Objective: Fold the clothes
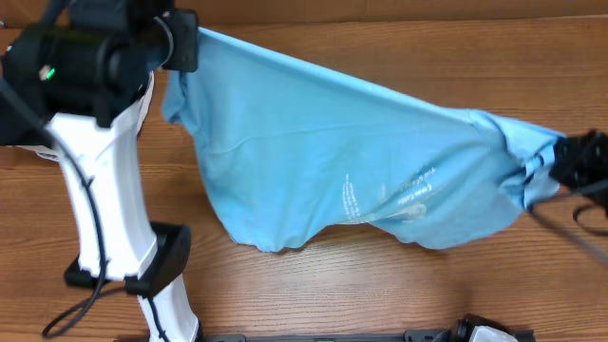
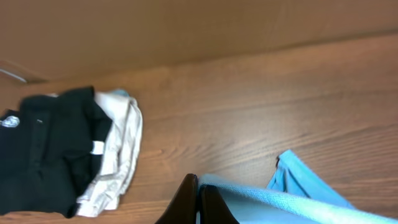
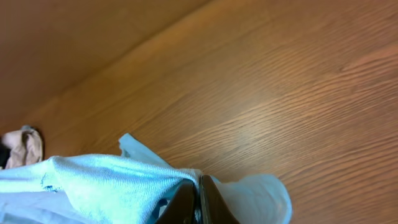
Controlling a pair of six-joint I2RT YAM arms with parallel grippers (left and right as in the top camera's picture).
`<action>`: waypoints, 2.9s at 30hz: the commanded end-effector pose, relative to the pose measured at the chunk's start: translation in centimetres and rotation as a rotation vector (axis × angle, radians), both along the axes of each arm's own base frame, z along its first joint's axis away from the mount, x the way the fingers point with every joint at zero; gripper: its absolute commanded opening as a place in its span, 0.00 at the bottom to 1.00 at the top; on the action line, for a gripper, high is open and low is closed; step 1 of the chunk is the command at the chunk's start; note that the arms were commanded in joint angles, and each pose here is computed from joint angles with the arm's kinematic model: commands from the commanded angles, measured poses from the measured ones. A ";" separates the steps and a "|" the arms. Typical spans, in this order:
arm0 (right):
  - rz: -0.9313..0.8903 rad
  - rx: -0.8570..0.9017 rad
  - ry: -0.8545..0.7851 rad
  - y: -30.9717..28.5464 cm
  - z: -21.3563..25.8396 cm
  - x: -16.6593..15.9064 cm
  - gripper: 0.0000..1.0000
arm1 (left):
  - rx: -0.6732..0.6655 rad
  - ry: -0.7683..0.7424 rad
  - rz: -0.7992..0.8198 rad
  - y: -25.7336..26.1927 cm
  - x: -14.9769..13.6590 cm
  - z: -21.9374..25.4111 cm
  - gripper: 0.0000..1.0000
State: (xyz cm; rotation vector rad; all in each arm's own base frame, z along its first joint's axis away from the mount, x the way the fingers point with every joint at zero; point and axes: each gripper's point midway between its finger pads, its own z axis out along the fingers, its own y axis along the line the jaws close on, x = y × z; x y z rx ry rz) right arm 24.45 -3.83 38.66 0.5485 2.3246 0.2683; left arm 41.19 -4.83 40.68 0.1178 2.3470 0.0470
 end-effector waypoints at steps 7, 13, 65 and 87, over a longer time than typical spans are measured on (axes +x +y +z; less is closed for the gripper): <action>-0.010 0.027 0.237 -4.3 -7.8 8.8 0.04 | 0.056 0.209 -0.003 -0.8 7.7 -11.0 0.04; 0.071 0.058 0.221 -5.6 -14.2 18.4 0.04 | 0.069 0.192 -0.021 -2.2 14.7 -17.9 0.04; 0.140 0.214 0.280 2.9 -15.1 2.5 0.88 | -0.075 0.463 -0.124 -4.4 2.4 -15.0 0.96; 0.143 0.228 0.419 3.7 -26.4 1.9 0.85 | -0.092 0.457 -0.201 -8.6 7.0 -32.5 0.76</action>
